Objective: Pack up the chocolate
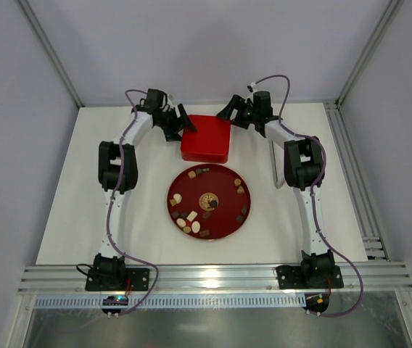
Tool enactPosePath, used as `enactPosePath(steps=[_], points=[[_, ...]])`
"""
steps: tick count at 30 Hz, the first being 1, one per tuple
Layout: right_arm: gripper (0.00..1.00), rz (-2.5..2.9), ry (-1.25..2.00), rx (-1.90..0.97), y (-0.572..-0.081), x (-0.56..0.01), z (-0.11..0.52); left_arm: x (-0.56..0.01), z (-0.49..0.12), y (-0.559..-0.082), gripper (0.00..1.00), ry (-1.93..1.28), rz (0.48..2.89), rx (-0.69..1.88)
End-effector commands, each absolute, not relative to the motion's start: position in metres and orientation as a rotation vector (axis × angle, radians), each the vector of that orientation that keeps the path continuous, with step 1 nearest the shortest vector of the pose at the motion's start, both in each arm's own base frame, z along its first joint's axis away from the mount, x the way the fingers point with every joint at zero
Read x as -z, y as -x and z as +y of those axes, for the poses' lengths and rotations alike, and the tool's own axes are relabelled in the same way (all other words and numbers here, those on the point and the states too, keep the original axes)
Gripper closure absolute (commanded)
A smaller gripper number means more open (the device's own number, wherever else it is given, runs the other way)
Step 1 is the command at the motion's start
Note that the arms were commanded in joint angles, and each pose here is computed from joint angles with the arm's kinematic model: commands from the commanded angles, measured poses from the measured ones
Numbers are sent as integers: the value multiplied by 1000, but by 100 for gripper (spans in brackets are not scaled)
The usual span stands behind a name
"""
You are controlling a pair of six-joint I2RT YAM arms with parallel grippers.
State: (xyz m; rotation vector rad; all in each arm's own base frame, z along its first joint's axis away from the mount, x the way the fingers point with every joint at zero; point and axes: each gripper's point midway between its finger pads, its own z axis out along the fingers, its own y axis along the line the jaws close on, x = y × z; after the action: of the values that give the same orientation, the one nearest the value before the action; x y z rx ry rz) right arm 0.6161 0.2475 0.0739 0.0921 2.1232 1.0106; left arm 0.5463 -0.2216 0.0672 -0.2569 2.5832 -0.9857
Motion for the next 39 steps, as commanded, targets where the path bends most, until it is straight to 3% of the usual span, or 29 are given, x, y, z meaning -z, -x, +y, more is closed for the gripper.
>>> enactPosePath(steps=[1, 6, 14, 39], points=[[11, 2000, -12, -1046, -630, -115, 254, -53, -221, -551, 23, 273, 2594, 939], [19, 2015, 0, -1087, -622, -112, 261, -51, -222, -555, 23, 288, 2591, 946], [20, 2039, 16, -1109, -611, -110, 262, -52, -224, -562, 23, 338, 2578, 949], [42, 2115, 1, -1119, -587, -96, 261, -40, -217, -575, 22, 517, 2574, 871]])
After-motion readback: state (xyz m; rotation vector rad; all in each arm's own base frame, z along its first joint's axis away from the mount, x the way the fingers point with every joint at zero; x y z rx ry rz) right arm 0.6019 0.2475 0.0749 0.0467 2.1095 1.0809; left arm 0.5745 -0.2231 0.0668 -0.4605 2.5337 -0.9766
